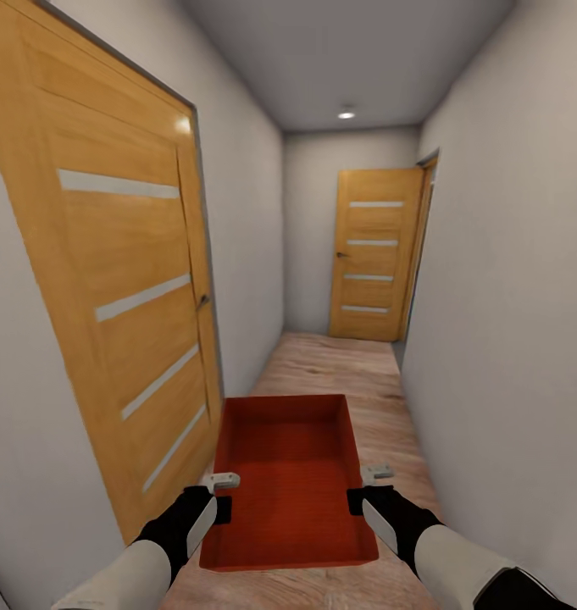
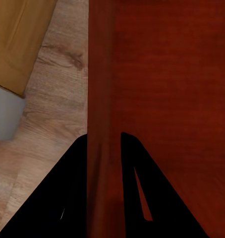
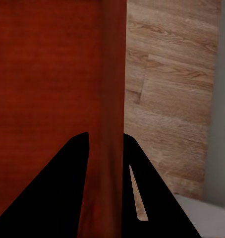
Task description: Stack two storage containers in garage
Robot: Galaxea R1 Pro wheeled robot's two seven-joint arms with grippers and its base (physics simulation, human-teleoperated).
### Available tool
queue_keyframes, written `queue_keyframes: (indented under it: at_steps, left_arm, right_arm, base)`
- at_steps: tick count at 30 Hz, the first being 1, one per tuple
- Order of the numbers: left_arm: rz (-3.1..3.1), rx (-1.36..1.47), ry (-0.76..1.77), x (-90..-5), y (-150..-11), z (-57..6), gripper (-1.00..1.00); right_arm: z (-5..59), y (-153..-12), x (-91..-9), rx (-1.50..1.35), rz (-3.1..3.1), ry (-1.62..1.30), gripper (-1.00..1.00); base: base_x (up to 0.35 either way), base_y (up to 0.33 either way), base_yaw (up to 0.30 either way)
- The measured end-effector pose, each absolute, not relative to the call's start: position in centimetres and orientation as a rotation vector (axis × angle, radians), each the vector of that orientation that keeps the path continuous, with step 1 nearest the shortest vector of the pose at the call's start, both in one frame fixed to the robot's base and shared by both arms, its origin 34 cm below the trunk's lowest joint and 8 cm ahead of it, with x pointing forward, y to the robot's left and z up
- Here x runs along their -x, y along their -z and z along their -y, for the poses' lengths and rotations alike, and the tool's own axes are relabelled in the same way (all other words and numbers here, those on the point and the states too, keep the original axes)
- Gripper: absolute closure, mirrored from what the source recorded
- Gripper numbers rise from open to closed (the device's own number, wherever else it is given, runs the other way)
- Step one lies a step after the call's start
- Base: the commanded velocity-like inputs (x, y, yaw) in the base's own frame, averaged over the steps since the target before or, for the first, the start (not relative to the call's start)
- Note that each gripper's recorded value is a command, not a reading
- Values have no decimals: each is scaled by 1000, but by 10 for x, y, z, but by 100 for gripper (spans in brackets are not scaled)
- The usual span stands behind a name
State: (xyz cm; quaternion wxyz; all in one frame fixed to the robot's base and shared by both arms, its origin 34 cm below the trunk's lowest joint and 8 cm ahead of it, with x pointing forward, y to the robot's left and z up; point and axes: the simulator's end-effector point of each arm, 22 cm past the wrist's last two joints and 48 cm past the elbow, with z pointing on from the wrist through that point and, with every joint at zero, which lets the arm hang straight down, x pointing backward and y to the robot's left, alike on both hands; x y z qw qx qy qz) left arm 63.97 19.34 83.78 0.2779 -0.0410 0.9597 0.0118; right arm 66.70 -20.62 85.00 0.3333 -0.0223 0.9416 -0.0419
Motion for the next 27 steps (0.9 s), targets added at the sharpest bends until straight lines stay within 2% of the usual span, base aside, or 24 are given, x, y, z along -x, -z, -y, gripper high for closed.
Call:
queue_keyframes:
  at_steps: [9,27]
  left_arm:
    - [-2576,110,-32,-640,-838,-194,100]
    - [-2575,110,-32,-640,-838,-194,100]
  right_arm:
    - [206,-850,-667,58,-2459,109,100]
    - [206,-850,-667,58,-2458,109,100]
  base:
    - [322,0,-195]
    - [323,0,-7]
